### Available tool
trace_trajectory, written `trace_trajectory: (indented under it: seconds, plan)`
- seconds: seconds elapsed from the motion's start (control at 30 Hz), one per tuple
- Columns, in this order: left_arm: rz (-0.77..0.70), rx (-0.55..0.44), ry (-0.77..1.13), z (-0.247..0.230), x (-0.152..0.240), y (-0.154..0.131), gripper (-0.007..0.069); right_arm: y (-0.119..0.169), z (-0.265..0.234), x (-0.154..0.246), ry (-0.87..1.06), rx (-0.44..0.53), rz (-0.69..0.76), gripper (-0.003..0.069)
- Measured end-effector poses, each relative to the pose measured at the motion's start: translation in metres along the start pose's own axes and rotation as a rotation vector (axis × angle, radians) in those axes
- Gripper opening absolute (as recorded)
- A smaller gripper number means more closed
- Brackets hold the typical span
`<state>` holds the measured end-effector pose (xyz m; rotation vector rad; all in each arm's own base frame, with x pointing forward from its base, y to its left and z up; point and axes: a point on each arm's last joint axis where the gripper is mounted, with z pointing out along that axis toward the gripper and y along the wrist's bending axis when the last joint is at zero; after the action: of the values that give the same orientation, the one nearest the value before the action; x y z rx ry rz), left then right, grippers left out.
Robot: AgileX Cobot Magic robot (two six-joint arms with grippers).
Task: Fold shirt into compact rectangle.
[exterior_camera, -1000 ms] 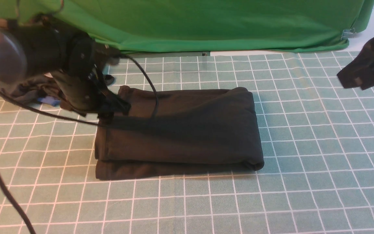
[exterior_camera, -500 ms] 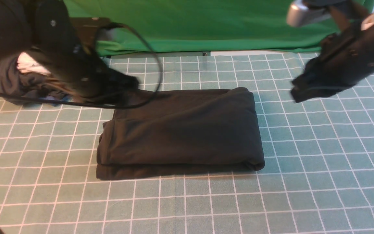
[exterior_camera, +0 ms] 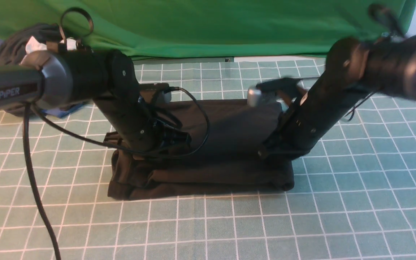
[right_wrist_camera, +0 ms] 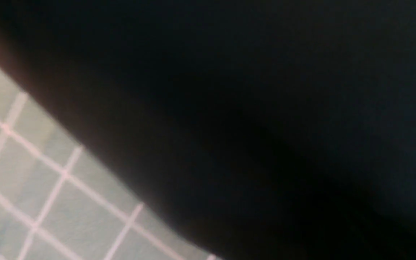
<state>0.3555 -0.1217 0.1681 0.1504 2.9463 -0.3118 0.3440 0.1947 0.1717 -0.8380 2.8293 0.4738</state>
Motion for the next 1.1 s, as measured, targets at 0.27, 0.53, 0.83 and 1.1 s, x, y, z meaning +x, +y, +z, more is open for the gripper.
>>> trace_trajectory:
  seconds: [0.27,0.53,0.83,1.1]
  plan:
    - [-0.032,-0.047,-0.029,-0.003,0.005,0.004,0.0004,-0.005,0.01,-0.001,0.038,0.019,-0.01,0.0002]
    - [0.035,-0.075,-0.129,-0.076,0.023,0.001,0.0009,0.0,-0.087,0.012,-0.075,0.179,-0.095,0.0002]
    - [0.044,0.052,-0.47,-0.192,0.102,-0.006,0.0011,0.057,-0.262,0.08,-0.589,0.292,-0.204,0.0002]
    - [0.075,0.133,-0.841,-0.227,0.213,0.013,0.0011,0.089,-0.323,0.201,-1.163,0.394,-0.27,0.0002]
